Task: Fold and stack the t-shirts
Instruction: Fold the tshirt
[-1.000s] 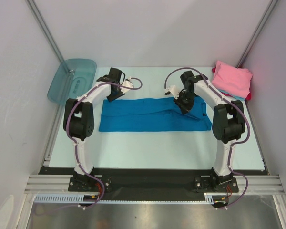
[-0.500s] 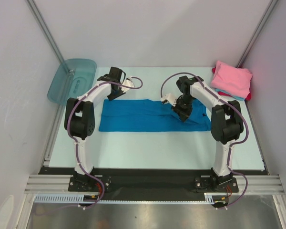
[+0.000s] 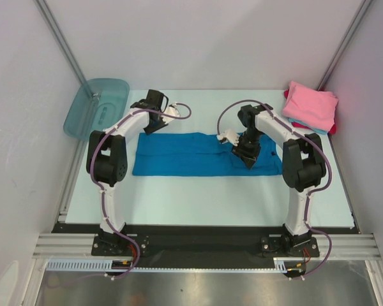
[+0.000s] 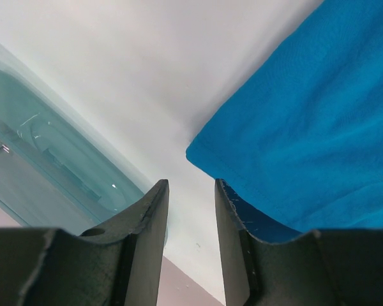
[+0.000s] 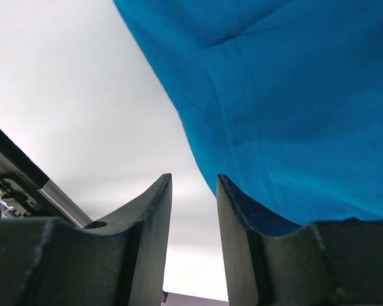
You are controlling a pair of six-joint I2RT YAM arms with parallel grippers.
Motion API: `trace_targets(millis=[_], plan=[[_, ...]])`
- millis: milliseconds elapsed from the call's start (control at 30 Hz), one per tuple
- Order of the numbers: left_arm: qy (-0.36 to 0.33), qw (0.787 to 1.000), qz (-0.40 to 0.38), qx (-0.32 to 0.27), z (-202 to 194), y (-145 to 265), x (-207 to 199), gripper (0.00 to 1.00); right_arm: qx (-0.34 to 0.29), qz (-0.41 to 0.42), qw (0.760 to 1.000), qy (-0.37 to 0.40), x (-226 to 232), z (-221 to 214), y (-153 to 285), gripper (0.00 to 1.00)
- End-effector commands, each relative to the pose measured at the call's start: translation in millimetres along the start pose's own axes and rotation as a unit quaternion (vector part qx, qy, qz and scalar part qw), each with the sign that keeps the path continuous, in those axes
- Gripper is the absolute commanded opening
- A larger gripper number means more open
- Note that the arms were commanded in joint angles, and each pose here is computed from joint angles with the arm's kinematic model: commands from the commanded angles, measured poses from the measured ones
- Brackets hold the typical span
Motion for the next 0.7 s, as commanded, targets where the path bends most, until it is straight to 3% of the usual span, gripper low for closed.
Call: trace_targets(millis=[0, 133, 333, 667], plan=[[-0.004, 1.0, 0.025, -0.017, 13, 8, 15, 0.41, -0.021, -0.033, 0.999, -0.022, -24, 1, 11, 0.38], [0.003, 0.999, 0.025, -0.021, 16, 7, 15, 0.4, -0.063, -0.1, 0.985, -0.123, -78, -5, 16, 0.24], [0.002, 1.0, 0.021, -0.02, 17, 6, 10, 0.4, -0.101, -0.101, 0.965, -0.219, -113, -6, 12, 0.25], [0.0, 1.0, 0.024, -0.014, 13, 7, 10, 0.4, -0.14, -0.104, 0.949, -0.265, -117, -14, 30, 0.24]])
Point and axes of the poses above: each gripper's point midway between its finger pads, its own y axis back along the fingers, its own x axis along the line the jaws close on, z = x × y, the point moved 3 cm from there along y, back along the fingers, and after that the axes turned 1 degree about y, right-handed, at the moved point
